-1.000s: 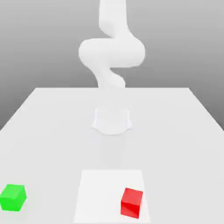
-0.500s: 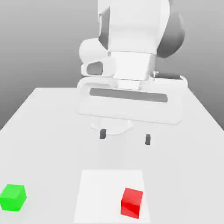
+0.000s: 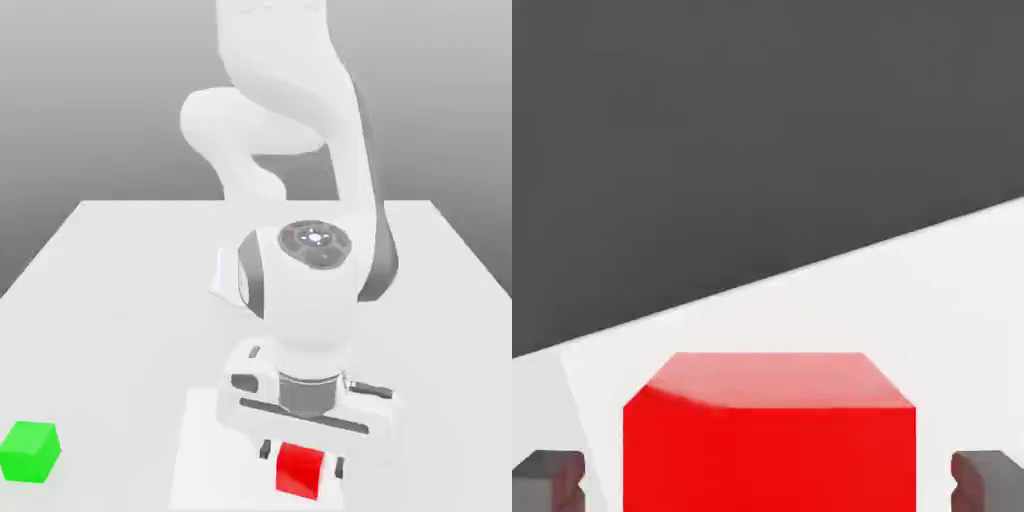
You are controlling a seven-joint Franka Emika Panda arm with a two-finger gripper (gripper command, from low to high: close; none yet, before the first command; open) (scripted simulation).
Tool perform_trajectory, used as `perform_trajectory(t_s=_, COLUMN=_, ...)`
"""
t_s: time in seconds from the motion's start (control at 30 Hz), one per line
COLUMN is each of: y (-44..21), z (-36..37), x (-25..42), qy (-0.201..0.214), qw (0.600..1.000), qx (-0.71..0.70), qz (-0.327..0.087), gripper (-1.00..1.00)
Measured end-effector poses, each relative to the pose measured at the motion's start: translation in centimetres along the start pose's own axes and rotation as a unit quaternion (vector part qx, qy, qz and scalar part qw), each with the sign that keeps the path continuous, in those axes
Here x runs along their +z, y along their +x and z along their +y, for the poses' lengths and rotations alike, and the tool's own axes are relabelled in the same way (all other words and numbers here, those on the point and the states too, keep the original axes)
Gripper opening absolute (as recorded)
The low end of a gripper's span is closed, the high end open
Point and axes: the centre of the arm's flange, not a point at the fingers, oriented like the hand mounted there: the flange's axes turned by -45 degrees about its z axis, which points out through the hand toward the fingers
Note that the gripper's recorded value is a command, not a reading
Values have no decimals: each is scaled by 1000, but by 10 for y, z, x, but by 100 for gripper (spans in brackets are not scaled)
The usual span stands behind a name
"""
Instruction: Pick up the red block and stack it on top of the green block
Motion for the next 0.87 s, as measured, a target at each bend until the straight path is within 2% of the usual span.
perform_trajectory(t_s=0.13, y=0, z=0, x=-1, qy=0, qw=1000, qx=0, qz=0, gripper=-100)
perform_trajectory(t_s=0.3, y=2, z=2, x=-55, qy=0, qw=1000, qx=4, qz=0, gripper=-100)
perform_trajectory(t_s=0.5, y=57, z=136, x=-77, qy=-2, qw=979, qx=206, qz=-1, gripper=-100)
perform_trajectory(t_s=0.63, y=69, z=236, x=-86, qy=-1, qw=941, qx=339, qz=0, gripper=-100)
perform_trajectory(t_s=0.73, y=73, z=308, x=-57, qy=1, qw=903, qx=430, qz=0, gripper=-100)
perform_trajectory(t_s=0.77, y=72, z=319, x=-44, qy=0, qw=896, qx=443, qz=0, gripper=100)
perform_trajectory(t_s=0.87, y=72, z=319, x=-44, qy=0, qw=896, qx=443, qz=0, gripper=100)
